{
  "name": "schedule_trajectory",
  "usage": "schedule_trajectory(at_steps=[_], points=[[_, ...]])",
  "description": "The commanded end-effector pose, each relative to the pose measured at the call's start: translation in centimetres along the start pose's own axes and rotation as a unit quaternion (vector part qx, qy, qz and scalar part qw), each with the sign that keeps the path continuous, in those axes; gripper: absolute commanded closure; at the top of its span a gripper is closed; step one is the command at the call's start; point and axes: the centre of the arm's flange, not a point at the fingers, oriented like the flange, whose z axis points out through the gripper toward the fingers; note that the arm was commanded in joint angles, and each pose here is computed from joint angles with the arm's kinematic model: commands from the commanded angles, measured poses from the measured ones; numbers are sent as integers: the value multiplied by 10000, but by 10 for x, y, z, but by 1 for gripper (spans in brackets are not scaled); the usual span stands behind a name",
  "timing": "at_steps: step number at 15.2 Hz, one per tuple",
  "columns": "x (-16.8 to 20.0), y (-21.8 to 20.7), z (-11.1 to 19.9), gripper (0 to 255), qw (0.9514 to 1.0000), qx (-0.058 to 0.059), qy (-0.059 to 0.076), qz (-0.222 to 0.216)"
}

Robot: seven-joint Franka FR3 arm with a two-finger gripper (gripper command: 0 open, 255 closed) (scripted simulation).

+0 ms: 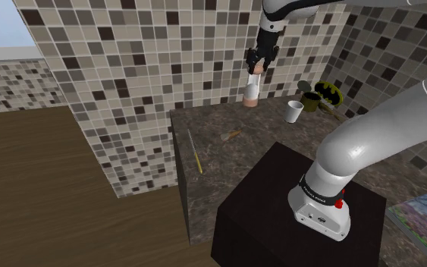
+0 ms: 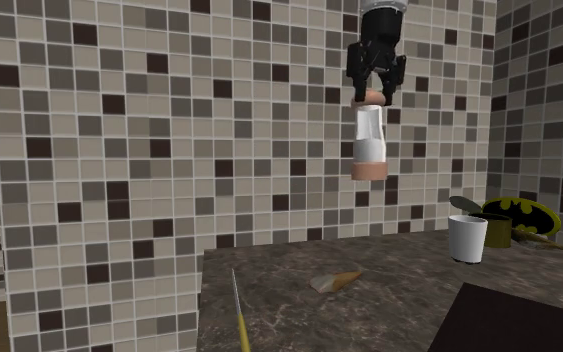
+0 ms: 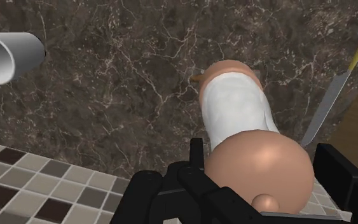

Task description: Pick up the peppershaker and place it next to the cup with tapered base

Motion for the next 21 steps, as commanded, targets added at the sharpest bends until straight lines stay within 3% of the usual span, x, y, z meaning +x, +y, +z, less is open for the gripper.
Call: schedule_trajectory(at_steps=[1,21], points=[[-2,28,1,255,10000,0,1,-8],[-10,291,-4,255,10000,0,1,-8]])
